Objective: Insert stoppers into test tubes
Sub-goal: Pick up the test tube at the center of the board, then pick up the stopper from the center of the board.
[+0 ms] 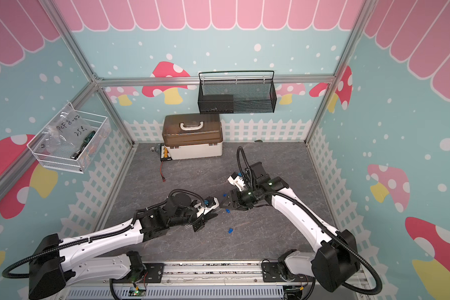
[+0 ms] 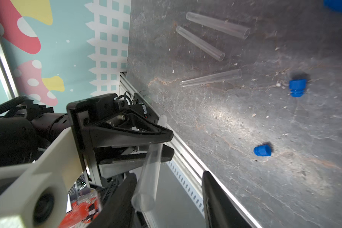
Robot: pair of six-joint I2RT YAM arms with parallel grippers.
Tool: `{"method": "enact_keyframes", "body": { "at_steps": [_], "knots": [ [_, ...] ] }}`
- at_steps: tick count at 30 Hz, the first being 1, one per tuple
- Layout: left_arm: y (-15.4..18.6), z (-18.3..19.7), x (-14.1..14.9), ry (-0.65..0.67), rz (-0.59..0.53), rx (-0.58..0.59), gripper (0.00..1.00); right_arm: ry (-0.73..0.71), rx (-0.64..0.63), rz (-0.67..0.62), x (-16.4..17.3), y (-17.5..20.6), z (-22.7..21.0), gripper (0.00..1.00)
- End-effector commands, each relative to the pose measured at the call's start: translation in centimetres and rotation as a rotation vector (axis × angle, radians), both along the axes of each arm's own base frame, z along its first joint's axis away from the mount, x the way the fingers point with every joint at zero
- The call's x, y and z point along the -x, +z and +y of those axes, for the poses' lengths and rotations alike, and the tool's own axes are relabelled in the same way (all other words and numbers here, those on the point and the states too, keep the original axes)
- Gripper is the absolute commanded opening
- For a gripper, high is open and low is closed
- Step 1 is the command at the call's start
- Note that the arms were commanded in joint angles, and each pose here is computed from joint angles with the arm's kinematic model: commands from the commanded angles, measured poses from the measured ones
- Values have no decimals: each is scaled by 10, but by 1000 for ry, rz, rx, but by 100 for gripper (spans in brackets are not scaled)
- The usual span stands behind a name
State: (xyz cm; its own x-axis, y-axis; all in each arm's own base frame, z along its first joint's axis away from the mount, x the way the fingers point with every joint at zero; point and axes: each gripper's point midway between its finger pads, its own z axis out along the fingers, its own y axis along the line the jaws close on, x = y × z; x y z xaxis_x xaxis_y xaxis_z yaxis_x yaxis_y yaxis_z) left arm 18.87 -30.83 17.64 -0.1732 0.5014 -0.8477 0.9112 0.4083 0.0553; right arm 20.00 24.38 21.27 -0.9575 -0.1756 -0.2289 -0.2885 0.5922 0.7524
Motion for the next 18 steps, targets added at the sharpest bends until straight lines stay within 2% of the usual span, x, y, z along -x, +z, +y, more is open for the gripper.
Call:
{"method": "enact_keyframes", "body": {
  "at_steps": [1, 7, 11, 15, 18],
  "knots": [
    [1, 17, -7, 143, 68, 43, 0, -91, 232, -81, -6, -18, -40, 51],
    [17, 33, -31, 357, 132, 143, 0, -82, 462, -175, -7, -26, -79, 50],
    [20, 48, -54, 508, 188, 209, 0, -6, 601, -317, -23, -29, -97, 51],
    [21, 55, -64, 544, 217, 240, 0, 77, 702, -456, -47, -29, -105, 51],
    [28, 58, -68, 539, 196, 259, 0, 106, 719, -539, -64, -25, -101, 51]
  ]
}}
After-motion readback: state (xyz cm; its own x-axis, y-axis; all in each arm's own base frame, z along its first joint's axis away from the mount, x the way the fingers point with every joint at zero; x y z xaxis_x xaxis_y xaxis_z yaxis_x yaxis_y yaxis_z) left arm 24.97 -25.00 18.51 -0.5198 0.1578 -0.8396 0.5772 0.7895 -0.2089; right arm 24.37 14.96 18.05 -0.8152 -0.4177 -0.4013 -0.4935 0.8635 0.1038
